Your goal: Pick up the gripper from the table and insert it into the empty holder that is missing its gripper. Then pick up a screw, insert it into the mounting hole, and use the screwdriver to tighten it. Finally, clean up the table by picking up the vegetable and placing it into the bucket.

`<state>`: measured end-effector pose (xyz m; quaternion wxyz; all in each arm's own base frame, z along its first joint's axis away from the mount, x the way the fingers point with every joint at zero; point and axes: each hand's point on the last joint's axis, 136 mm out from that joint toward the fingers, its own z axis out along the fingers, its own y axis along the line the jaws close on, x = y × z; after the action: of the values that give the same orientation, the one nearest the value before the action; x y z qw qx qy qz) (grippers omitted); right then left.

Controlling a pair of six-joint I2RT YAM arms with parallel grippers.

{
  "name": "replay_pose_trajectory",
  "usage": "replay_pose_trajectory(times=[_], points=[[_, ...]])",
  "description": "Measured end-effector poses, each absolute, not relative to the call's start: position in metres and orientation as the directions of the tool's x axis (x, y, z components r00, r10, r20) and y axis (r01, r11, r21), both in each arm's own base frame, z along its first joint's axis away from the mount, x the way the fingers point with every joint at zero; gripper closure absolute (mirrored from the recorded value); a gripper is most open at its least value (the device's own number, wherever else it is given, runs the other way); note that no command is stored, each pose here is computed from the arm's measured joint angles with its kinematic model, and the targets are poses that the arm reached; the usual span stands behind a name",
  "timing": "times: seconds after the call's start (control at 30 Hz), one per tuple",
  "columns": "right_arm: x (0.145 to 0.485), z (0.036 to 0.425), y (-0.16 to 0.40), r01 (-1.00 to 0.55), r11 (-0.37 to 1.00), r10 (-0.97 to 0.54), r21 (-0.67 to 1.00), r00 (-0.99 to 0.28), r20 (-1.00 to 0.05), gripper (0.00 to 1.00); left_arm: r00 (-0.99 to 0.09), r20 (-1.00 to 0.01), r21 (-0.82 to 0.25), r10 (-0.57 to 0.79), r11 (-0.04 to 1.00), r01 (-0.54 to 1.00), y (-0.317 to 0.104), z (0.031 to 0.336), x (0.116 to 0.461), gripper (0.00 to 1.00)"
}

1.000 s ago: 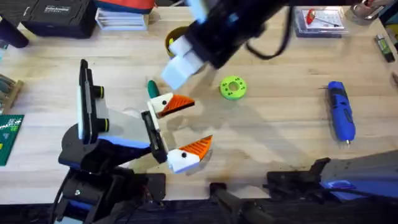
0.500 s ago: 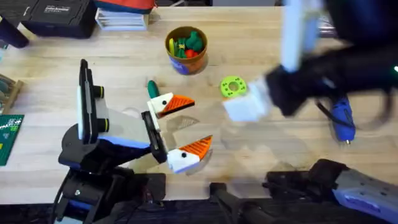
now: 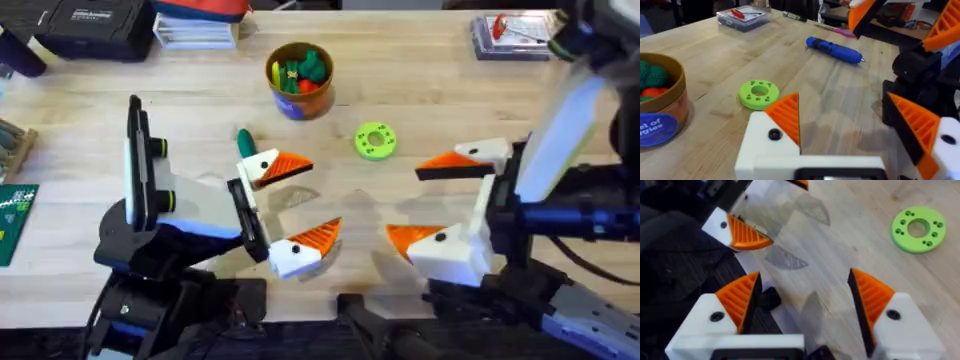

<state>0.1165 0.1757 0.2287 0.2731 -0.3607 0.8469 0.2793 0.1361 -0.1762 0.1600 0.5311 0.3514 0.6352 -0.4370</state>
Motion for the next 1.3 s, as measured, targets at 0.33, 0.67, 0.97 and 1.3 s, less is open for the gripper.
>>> replay_pose_trajectory(times=[0.33, 0.67, 0.97, 1.3], points=[[0.113, 0.228, 0.179, -0.818, 0.522, -0.512, 0.243, -0.528, -0.677, 0.009, -0.188, -0.982, -0.181, -0.017, 0.371, 0.911, -0.176, 0.16, 0.136, 0.445], [0.111, 0.227, 0.182, -0.842, 0.487, -0.534, 0.232, -0.498, -0.683, 0.008, -0.182, -0.983, -0.175, -0.015, 0.371, 0.912, -0.176, 0.16, 0.136, 0.996], [0.124, 0.223, 0.172, -0.82, 0.551, -0.545, 0.154, -0.493, -0.678, 0.008, -0.182, -0.983, -0.175, -0.015, 0.371, 0.912, -0.176, 0.16, 0.136, 0.996], [0.178, 0.205, 0.11, -0.515, 0.857, -0.391, 0.037, -0.694, -0.605, 0.009, -0.182, -0.983, -0.175, -0.015, 0.371, 0.912, -0.176, 0.16, 0.136, 0.996]])
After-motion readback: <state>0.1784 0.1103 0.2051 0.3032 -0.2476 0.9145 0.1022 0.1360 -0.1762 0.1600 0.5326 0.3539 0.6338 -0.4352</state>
